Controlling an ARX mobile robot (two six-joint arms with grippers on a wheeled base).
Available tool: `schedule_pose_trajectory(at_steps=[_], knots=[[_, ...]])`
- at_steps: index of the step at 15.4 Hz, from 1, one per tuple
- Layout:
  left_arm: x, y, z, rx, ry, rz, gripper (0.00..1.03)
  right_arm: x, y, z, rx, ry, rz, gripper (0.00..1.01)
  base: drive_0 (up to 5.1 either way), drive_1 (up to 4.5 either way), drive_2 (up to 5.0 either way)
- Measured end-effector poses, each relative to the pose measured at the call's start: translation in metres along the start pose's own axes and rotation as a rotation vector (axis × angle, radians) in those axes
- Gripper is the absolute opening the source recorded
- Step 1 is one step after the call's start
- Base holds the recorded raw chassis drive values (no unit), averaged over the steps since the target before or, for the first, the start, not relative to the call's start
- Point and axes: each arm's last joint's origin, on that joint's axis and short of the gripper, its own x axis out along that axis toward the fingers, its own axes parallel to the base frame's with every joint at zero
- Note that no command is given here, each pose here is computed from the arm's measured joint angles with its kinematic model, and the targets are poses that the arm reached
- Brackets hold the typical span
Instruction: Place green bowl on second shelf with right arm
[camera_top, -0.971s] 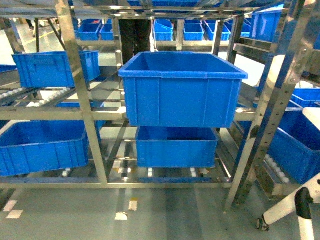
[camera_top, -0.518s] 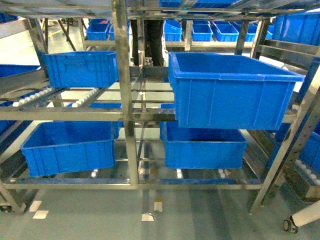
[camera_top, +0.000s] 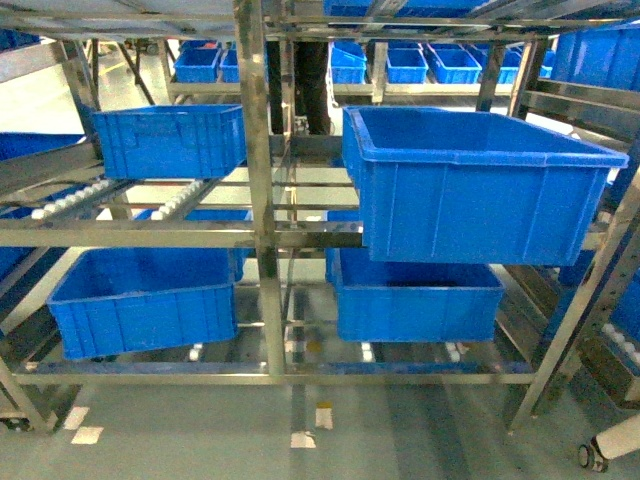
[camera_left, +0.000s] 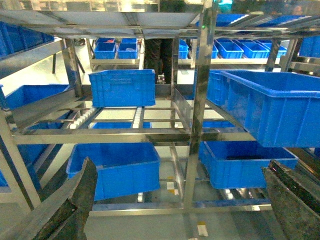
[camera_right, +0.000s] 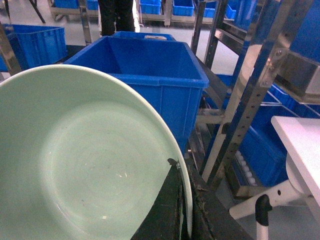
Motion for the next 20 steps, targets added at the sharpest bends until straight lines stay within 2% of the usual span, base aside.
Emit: schedule_pose_trajectory(at_steps=[12, 20], knots=[[0.0000, 0.0000, -0.0001, 0.000, 0.001, 0.000, 0.98, 0.0007, 0.0000, -0.0008, 0.001, 0.006, 0.000, 0.02, 0.0, 4.21, -4.2], [0.0000, 0.0000, -0.0001, 0.000, 0.001, 0.000, 0.98, 0.0007, -0.0001, -0.0005, 0.000, 0.003, 0.000, 0.02, 0.0, 0.00, 0.0]])
